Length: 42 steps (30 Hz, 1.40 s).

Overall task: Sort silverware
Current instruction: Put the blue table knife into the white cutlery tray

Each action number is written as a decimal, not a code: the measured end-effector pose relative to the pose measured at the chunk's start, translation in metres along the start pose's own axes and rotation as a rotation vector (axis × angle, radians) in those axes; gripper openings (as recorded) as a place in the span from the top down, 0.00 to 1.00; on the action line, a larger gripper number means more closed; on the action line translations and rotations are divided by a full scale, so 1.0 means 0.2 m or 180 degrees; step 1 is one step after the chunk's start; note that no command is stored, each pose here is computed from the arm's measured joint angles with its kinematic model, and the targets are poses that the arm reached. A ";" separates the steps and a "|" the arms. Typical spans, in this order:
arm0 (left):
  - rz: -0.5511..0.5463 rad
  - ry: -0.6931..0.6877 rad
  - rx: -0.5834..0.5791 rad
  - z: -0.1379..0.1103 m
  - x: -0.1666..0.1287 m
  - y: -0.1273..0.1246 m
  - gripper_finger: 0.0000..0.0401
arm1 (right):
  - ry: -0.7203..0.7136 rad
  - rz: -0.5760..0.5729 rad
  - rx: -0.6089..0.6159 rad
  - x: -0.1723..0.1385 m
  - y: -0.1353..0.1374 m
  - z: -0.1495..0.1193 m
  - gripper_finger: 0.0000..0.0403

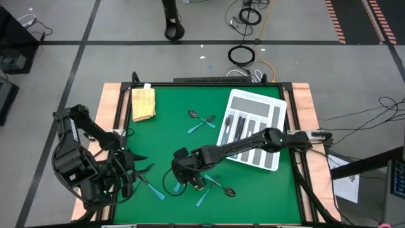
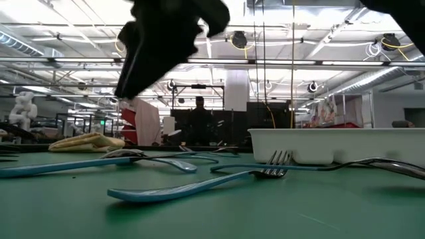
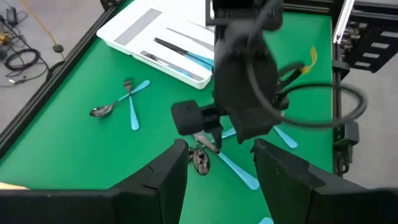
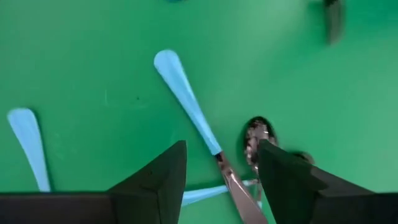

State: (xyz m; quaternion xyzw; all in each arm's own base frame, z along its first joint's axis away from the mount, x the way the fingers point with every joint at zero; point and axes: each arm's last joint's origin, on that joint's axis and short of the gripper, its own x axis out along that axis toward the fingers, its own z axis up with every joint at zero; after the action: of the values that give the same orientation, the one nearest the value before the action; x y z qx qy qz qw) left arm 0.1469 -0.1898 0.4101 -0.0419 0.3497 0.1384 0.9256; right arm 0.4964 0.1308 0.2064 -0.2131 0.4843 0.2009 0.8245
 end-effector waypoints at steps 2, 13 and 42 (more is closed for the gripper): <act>-0.0012 0.0000 -0.0046 0.00 0.00 0.00 0.53 | 0.0110 0.0045 -0.0056 0.05 0.01 -0.02 0.56; -0.0055 -0.0001 -0.0090 -0.02 -0.02 -0.01 0.53 | 0.0144 0.0030 -0.0319 0.18 -0.01 -0.05 0.56; -0.0099 0.0067 -0.0072 -0.03 -0.03 -0.01 0.53 | 0.0380 0.0061 -0.0285 0.39 -0.04 -0.15 0.97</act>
State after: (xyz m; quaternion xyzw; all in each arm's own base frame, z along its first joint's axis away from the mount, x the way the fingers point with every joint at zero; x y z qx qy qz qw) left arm 0.1408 -0.1947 0.4094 -0.0592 0.3571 0.1275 0.9234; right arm 0.5147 0.1178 0.1260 -0.2567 0.5251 0.2172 0.7818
